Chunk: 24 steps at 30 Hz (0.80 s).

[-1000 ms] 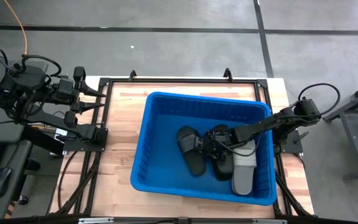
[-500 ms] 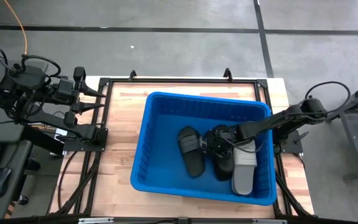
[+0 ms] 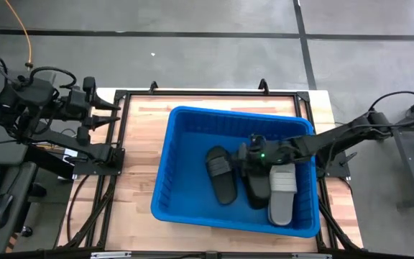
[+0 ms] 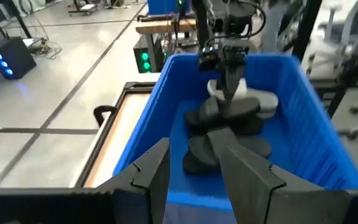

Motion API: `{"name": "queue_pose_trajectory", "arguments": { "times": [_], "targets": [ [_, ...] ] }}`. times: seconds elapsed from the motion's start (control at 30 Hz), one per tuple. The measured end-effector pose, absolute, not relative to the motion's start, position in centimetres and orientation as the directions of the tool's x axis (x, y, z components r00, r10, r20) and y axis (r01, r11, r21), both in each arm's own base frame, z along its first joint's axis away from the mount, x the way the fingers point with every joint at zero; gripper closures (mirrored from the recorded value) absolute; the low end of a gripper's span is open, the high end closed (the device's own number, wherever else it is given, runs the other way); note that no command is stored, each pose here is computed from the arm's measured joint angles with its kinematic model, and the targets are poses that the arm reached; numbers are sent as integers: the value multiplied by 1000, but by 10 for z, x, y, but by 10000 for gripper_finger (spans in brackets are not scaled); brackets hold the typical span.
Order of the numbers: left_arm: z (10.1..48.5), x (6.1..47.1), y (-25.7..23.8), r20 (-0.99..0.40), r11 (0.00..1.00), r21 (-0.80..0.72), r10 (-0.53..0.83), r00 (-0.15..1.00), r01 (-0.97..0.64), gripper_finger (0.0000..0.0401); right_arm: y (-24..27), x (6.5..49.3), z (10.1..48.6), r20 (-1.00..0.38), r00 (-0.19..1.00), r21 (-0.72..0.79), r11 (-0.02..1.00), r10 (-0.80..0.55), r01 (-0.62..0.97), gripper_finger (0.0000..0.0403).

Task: Pick and place slides into bin
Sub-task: Return to Home Position

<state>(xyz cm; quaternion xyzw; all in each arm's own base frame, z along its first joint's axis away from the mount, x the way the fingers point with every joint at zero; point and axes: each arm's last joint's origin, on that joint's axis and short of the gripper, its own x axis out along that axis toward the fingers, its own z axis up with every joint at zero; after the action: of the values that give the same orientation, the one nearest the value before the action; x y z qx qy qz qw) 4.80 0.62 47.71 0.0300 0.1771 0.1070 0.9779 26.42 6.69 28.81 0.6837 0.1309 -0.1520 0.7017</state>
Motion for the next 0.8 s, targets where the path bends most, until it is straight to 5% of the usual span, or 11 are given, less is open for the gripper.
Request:
{"name": "queue_pose_trajectory", "arguments": {
  "times": [0.13, 0.33, 0.53, 0.67, 0.8],
  "targets": [
    [485, 52, 5, -262, 986, 70, 164, 951, -151, 272, 74, 264, 320, -105, 990, 953, 273, -95, 127, 185],
    [485, 94, -5, 10, 983, 109, -148, 989, 146, 272, 75, 272, 347, 251, 966, 824, 537, -58, -182, 187],
    [437, 125, -6, 46, 979, 48, -202, 978, 199, 272, 71, 269, 330, 456, 890, 706, 604, 13, -370, 185],
    [413, 112, -6, 121, 984, 26, -176, 977, 174, 272, 65, 239, 311, 667, 741, 524, 658, 79, -541, 185],
    [391, 99, -6, 220, 984, 34, -177, 959, 174, 272, 61, 218, 294, 699, 702, 458, 666, 140, -589, 185]
  ]
}}
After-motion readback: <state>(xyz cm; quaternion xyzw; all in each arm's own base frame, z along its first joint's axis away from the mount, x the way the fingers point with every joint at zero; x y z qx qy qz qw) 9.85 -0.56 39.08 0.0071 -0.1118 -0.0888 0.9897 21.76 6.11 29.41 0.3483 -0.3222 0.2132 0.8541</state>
